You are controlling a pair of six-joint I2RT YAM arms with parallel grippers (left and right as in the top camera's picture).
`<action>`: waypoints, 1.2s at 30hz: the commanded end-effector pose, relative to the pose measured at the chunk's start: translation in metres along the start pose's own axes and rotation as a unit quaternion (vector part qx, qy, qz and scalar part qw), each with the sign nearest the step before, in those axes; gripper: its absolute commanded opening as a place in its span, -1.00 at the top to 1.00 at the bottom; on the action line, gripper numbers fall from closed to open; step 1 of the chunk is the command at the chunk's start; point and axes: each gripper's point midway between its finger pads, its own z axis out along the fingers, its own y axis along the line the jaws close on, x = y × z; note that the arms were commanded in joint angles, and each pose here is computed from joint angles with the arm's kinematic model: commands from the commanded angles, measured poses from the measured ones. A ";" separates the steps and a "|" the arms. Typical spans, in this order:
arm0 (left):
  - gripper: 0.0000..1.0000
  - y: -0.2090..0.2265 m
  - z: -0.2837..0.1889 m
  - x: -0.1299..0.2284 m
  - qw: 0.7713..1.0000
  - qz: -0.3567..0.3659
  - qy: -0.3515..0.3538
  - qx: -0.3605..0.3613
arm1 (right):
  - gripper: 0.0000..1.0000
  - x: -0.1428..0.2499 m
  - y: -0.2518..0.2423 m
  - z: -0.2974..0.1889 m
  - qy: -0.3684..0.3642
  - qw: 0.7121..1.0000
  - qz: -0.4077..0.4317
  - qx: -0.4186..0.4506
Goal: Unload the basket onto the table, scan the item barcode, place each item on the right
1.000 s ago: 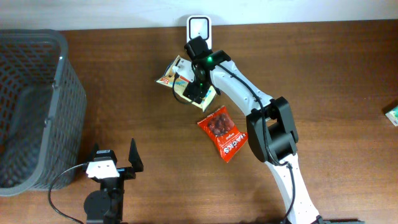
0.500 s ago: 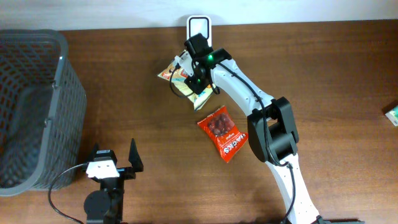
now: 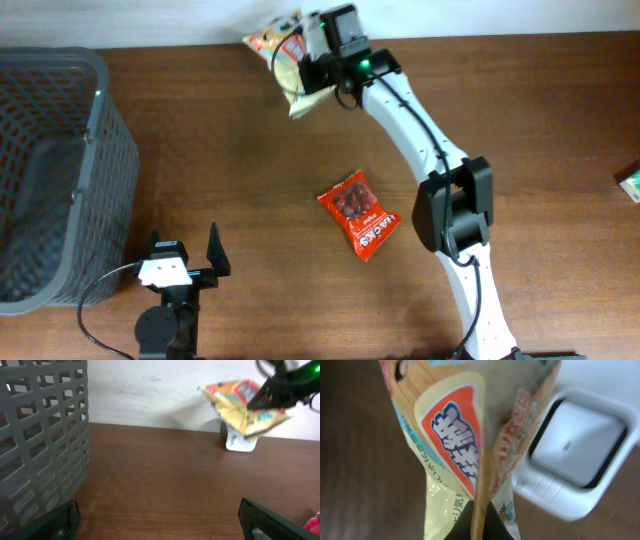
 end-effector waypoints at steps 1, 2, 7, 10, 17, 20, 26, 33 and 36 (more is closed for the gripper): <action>-0.99 -0.001 0.000 0.002 1.000 -0.002 0.001 0.002 | 0.92 -0.055 -0.015 -0.027 -0.090 0.993 0.075 -0.018; -0.98 -0.001 0.000 0.002 1.000 -0.002 0.001 0.002 | 0.92 -0.066 -0.019 -0.030 -0.113 0.990 0.081 -0.020; -0.98 -0.001 0.000 0.002 1.000 -0.002 0.001 0.002 | 0.92 -0.084 -0.023 -0.030 -0.157 0.984 0.081 -0.025; -0.98 -0.001 0.000 0.002 1.000 -0.002 0.001 0.002 | 0.92 -0.073 -0.029 -0.015 -0.150 0.985 0.086 -0.024; -0.98 -0.001 0.000 0.002 1.000 -0.002 0.001 0.002 | 0.92 -0.064 -0.033 -0.009 -0.136 0.988 0.070 -0.019; -0.98 -0.001 0.000 0.002 1.000 -0.002 0.001 0.002 | 0.92 -0.065 -0.033 -0.011 -0.137 0.988 0.070 -0.020; -0.98 -0.001 0.000 0.002 1.000 -0.002 0.001 0.002 | 0.92 -0.069 -0.014 -0.029 -0.122 0.990 0.046 -0.052; -0.98 -0.001 0.000 0.002 1.000 -0.002 0.001 0.002 | 0.87 -0.044 -0.023 -0.059 -0.043 0.999 0.023 0.014; -0.99 -0.001 0.000 0.002 1.000 -0.002 0.001 0.002 | 0.19 0.005 -0.023 -0.061 0.057 0.998 -0.018 0.014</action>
